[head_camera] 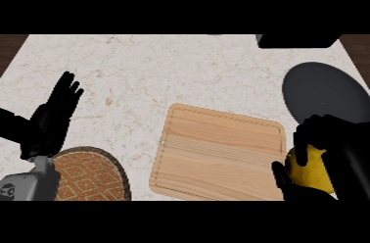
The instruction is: Pick the lemon from the cutting board and place it in the pan
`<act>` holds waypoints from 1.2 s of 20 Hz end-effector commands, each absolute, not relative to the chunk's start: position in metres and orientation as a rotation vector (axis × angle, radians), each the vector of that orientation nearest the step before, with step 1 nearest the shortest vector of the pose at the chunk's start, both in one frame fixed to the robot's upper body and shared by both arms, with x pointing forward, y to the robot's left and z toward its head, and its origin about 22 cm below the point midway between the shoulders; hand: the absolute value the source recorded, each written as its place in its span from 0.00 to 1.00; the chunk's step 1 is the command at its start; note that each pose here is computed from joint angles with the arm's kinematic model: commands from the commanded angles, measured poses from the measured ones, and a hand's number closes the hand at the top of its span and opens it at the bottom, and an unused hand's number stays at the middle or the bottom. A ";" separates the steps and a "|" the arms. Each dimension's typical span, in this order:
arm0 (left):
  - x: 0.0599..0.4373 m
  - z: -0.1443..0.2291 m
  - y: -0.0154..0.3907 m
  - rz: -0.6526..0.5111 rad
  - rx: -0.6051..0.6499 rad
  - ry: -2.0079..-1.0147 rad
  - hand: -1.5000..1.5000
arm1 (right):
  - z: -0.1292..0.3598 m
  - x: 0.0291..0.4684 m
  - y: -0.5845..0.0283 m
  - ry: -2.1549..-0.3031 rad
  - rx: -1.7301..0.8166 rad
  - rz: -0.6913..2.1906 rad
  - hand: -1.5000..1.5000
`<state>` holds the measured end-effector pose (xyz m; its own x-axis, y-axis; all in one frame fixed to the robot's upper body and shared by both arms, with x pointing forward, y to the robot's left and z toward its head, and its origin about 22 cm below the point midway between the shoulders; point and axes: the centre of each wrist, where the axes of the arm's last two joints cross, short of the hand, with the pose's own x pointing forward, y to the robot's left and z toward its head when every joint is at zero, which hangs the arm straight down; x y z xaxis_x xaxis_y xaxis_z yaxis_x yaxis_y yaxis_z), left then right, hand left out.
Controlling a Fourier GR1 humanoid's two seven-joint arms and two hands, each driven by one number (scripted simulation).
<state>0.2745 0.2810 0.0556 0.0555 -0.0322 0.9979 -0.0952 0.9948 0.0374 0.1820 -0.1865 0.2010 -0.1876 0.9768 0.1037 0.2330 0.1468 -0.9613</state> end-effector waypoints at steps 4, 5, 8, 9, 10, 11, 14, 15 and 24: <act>0.273 0.044 0.263 0.052 0.099 -1.527 0.50 | 0.213 0.215 -0.232 -1.580 -1.244 0.908 1.00; 0.277 0.074 0.282 0.053 0.100 -1.515 0.50 | 0.213 0.219 -0.241 -1.579 -1.247 0.883 1.00; 0.275 0.056 0.291 0.070 0.083 -1.514 0.50 | 0.218 0.236 -0.269 -1.576 -1.221 0.810 1.00; 0.273 0.057 0.281 0.048 0.096 -1.526 0.50 | 0.203 0.253 -0.278 -1.584 -1.243 0.823 1.00; 0.279 0.054 0.262 0.054 0.100 -1.520 0.50 | 0.224 0.255 -0.298 -1.562 -1.239 0.805 1.00; 0.277 0.061 0.265 0.062 0.088 -1.512 0.50 | 0.192 0.248 -0.318 -1.561 -1.253 0.796 1.00; 0.289 0.056 0.273 0.042 0.108 -1.524 0.50 | 0.201 0.277 -0.349 -1.591 -1.228 0.711 1.00; 0.272 0.056 0.286 0.035 0.098 -1.508 0.50 | 0.194 0.282 -0.372 -1.581 -1.256 0.703 1.00; 0.289 0.054 0.257 0.041 0.091 -1.525 0.50 | 0.130 0.337 -0.405 -1.605 -1.130 0.794 1.00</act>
<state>0.2808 0.2680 0.0594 0.0454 -0.0343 0.9984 -0.0799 0.9961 0.0379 0.3183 -0.3966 0.1562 -0.0529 0.9427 0.3295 0.3225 0.3285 -0.8878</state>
